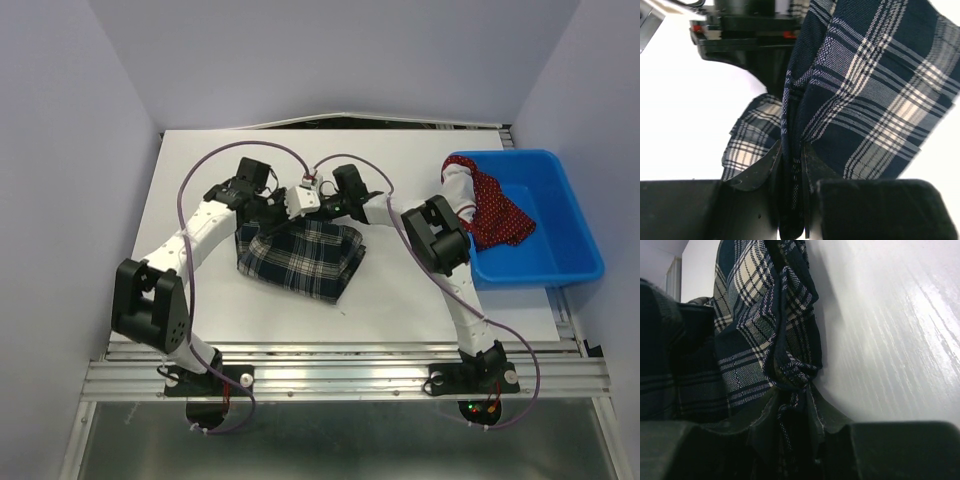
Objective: Fold and stack the skirts
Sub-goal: Fold the skirt
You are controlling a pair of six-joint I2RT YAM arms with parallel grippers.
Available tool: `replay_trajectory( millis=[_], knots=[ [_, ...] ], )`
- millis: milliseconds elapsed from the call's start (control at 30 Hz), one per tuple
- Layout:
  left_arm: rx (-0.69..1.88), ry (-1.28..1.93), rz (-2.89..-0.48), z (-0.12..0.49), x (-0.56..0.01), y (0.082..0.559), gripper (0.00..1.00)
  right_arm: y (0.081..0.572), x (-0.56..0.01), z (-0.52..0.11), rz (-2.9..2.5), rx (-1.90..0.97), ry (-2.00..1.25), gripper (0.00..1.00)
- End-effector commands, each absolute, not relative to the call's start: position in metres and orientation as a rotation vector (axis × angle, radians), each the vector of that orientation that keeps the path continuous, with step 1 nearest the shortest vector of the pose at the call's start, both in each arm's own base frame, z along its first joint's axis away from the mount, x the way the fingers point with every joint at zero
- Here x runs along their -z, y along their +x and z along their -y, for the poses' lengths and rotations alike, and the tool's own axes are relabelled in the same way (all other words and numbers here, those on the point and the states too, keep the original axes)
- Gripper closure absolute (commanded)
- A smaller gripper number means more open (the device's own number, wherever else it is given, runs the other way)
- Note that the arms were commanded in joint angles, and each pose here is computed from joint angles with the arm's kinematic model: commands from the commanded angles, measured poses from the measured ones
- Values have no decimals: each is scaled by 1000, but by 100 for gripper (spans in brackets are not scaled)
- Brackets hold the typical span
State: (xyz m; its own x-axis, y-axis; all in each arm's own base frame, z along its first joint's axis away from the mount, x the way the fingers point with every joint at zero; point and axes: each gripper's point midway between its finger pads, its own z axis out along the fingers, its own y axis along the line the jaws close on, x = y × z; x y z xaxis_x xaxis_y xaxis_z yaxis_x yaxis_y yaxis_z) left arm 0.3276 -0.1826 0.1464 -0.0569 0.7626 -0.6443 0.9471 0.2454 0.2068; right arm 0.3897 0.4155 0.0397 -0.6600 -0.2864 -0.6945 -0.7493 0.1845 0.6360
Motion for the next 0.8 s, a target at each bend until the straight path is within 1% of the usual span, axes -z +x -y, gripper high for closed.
replay_trajectory(
  millis=[0,267,500,567,633,667,700,733,767],
  knots=[
    [219,1462,-1745,191,-173,381,100,366,-68,-424,-1964,-1579,-1048,69],
    [181,1452,-1713,198,-139,407,100,366,-68,-427,-1954,-1613,-1057,69],
    [136,1488,-1707,199,-112,415,100,371,-69,-431,-1948,-1629,-1054,67],
    [119,1498,-1732,195,-98,415,100,374,-69,-432,-1950,-1612,-1047,62],
    [111,1507,-1747,192,-88,414,100,385,-72,-434,-1944,-1549,-1030,53],
    [106,1518,-1750,191,-82,411,100,390,-76,-435,-1930,-1517,-1030,44],
    [106,1520,-1754,190,-79,410,100,395,-77,-435,-1932,-1487,-1017,38],
    [108,1525,-1759,190,-76,408,100,410,-75,-431,-1952,-1408,-976,31],
    [118,1538,-1760,190,-72,406,100,427,-77,-430,-1948,-1303,-951,21]
  ],
)
